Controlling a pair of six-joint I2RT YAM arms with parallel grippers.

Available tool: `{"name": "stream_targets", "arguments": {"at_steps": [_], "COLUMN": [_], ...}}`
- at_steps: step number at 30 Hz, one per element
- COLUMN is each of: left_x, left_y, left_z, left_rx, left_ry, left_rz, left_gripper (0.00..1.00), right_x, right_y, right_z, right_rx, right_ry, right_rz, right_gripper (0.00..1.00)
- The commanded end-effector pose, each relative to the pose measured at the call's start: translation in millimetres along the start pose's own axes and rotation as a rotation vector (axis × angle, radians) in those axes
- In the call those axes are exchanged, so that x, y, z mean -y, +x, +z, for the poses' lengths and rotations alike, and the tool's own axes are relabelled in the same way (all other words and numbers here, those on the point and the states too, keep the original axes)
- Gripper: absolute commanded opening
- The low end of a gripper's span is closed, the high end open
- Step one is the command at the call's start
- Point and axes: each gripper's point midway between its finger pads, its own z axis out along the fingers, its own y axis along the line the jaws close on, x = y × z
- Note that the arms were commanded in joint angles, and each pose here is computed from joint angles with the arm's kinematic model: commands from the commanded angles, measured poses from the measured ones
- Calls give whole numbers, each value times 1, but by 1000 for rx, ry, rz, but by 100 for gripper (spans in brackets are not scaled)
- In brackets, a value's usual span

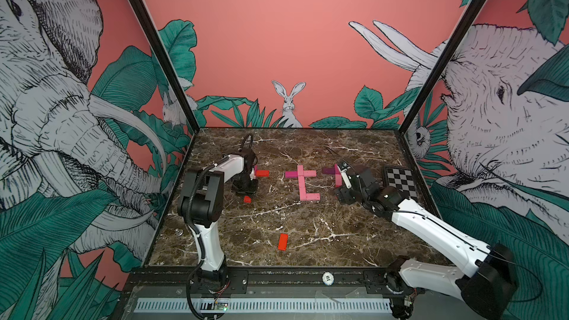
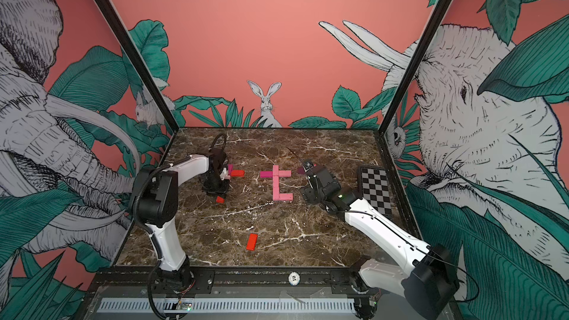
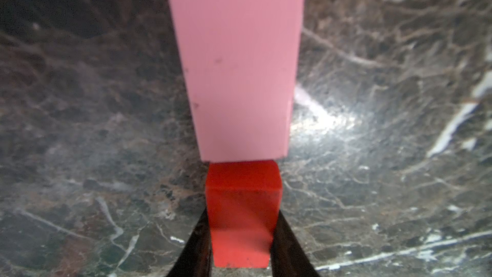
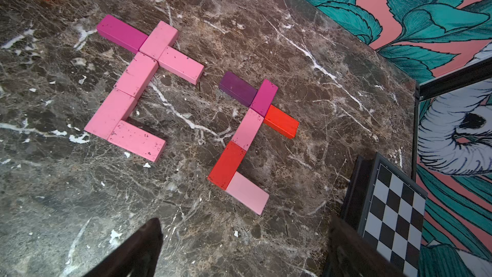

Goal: Assemble the letter t with building blocks
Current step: Adjust the building block at the center of the board.

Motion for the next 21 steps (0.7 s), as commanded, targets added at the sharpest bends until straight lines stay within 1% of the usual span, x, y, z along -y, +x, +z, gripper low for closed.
{"name": "stream_targets", "arguments": {"at_steps": [1,21], "left_x": [-1,-2], "left_y": [-4,-8], "left_z": [3,4], "left_rx": [-6,-11], "left_ry": [3,-1], "left_rz": [-4,13], "left_gripper": [32,32], "right_x": [5,5], "right_y": [-6,-5], "right_z": [-1,1], "right_rx": [11,4], "right_ry": [18,24], "right_rz": [4,1], "right_gripper": [95,95]}}
